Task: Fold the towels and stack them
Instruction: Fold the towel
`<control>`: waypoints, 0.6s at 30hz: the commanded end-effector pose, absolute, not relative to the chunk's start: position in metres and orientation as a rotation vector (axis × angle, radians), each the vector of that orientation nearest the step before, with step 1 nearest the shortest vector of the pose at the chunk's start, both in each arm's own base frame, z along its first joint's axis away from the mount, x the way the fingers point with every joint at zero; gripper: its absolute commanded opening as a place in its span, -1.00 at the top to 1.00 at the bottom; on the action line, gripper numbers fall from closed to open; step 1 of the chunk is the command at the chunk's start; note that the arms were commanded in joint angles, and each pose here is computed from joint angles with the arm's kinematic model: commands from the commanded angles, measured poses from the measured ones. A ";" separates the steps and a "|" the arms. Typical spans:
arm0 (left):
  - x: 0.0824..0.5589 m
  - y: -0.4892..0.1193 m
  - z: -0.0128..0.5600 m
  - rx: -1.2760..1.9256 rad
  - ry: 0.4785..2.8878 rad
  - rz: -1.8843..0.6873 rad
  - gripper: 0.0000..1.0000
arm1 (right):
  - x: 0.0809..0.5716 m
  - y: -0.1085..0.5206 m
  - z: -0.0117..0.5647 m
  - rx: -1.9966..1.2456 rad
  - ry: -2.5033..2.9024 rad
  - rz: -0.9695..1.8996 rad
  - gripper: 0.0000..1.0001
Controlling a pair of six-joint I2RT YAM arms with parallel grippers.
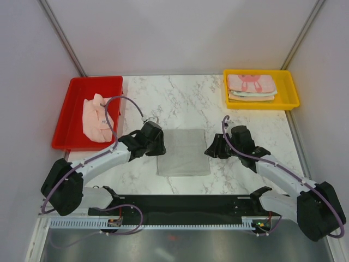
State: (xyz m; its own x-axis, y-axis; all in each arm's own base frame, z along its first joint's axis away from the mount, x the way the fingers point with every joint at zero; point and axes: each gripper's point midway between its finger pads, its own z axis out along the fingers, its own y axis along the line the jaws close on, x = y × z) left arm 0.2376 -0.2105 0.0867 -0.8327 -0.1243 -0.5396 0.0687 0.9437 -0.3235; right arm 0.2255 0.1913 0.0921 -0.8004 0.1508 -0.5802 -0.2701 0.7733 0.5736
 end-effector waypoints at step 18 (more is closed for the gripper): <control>0.356 -0.218 0.075 -0.097 2.518 -0.512 0.23 | 0.374 0.217 0.088 -0.097 2.360 0.780 0.22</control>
State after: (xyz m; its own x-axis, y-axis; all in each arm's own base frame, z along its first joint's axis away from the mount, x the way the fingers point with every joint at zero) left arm 0.3376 -0.1999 0.0708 -0.8413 -0.2087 -0.4987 -0.0306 0.9394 -0.3415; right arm 0.3590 0.2229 0.0969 -0.7787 0.1358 -0.6126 -0.2449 0.8331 0.4959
